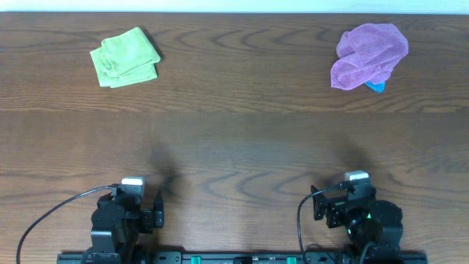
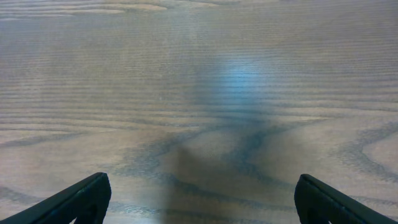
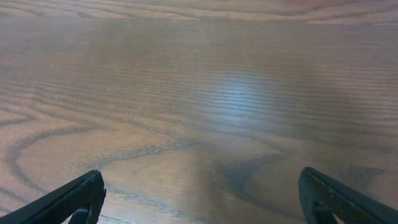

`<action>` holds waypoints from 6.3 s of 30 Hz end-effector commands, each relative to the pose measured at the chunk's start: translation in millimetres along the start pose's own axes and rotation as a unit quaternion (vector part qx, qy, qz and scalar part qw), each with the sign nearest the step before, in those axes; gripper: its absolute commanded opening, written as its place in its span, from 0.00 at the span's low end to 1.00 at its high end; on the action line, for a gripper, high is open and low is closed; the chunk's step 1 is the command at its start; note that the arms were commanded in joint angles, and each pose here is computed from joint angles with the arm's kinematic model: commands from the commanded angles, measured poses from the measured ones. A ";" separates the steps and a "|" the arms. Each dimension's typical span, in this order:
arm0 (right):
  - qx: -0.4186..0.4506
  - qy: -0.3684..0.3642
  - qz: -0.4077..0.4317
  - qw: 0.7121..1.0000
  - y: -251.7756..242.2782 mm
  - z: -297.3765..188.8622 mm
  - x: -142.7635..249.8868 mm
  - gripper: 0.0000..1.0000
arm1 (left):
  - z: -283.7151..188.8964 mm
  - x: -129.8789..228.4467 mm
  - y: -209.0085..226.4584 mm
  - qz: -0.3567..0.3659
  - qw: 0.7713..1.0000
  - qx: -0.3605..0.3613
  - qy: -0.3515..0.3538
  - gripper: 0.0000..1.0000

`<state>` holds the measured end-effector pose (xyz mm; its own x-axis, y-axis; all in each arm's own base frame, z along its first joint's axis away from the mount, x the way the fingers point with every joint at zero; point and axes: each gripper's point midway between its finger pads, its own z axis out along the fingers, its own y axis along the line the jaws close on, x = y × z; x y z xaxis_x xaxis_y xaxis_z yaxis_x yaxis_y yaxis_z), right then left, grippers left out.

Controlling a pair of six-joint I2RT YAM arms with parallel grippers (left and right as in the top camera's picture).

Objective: Fold the cloth

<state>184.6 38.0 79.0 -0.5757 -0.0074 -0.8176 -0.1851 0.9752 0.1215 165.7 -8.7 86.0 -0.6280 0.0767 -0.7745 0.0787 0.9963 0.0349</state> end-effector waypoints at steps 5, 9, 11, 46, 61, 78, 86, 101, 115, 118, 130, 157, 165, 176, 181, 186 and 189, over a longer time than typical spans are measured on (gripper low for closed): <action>0.000 0.002 0.003 1.000 0.3 2.4 3.4 0.99 | 8.0 19.0 2.3 0.016 0.999 -0.008 0.030 0.96; 0.000 0.001 0.003 1.000 0.3 2.4 3.4 0.99 | 8.0 19.0 2.3 0.016 0.999 -0.008 0.030 0.95; 0.000 0.001 0.003 1.000 0.3 2.4 3.4 0.99 | 8.0 19.0 2.3 0.016 0.999 -0.008 0.030 0.95; 0.035 0.000 0.035 0.999 -8.2 -21.6 -47.8 0.99 | 8.0 19.0 2.3 0.016 0.999 -0.008 0.030 0.96; 0.118 0.116 0.094 0.982 -63.3 -0.5 -187.6 0.99 | 7.9 18.9 2.3 0.016 0.999 -0.008 0.029 0.95; 0.158 0.124 0.094 0.975 -164.0 136.5 -250.4 0.99 | 8.0 19.0 2.3 0.016 0.999 -0.008 0.030 0.95; 0.159 0.109 0.091 0.977 -178.9 175.1 -245.8 0.99 | 8.0 19.0 2.3 0.016 0.999 -0.008 0.030 0.95; 0.149 0.085 0.096 0.980 -198.5 241.7 -225.2 0.89 | 8.0 19.0 2.3 0.016 0.999 -0.008 0.030 0.95; 0.148 0.097 0.099 0.979 -206.3 269.1 -200.0 0.83 | 7.9 18.9 2.3 0.016 0.999 -0.008 0.029 0.95; 0.148 0.093 0.098 0.980 -207.3 271.3 -200.6 0.84 | 8.0 19.0 2.3 0.016 0.999 -0.008 0.030 0.95; 0.146 0.079 0.095 0.981 -210.0 279.5 -202.4 0.72 | 8.0 19.0 2.3 0.016 0.999 -0.008 0.030 0.96; 0.111 0.057 0.012 0.992 -149.3 208.7 -273.5 0.01 | 7.9 18.9 2.3 0.016 0.999 -0.008 0.029 0.95; 0.070 0.069 -0.032 0.995 -76.7 145.2 -295.1 0.01 | 8.0 19.0 2.3 0.016 0.999 -0.008 0.030 0.95; -0.041 0.066 -0.151 0.986 65.9 70.5 -296.1 0.01 | 8.0 19.0 2.3 0.016 0.999 -0.008 0.030 0.95; -0.105 0.075 -0.189 0.974 129.3 57.0 -279.4 0.01 | 8.0 19.0 2.3 0.016 0.999 -0.008 0.030 0.96; -0.189 0.071 -0.224 0.953 202.1 39.8 -261.6 0.02 | 7.9 18.9 2.3 0.016 0.999 -0.008 0.029 0.95; -0.241 0.065 -0.248 0.936 241.8 24.8 -250.5 0.01 | 8.0 19.0 2.3 0.016 0.999 -0.008 0.030 0.95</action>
<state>324.2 256.2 286.8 -0.4526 -0.4917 -0.7439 -0.7213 0.6923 -0.0188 166.1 -8.4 85.7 -0.6264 0.0785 -0.7756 0.0784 0.9962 0.0375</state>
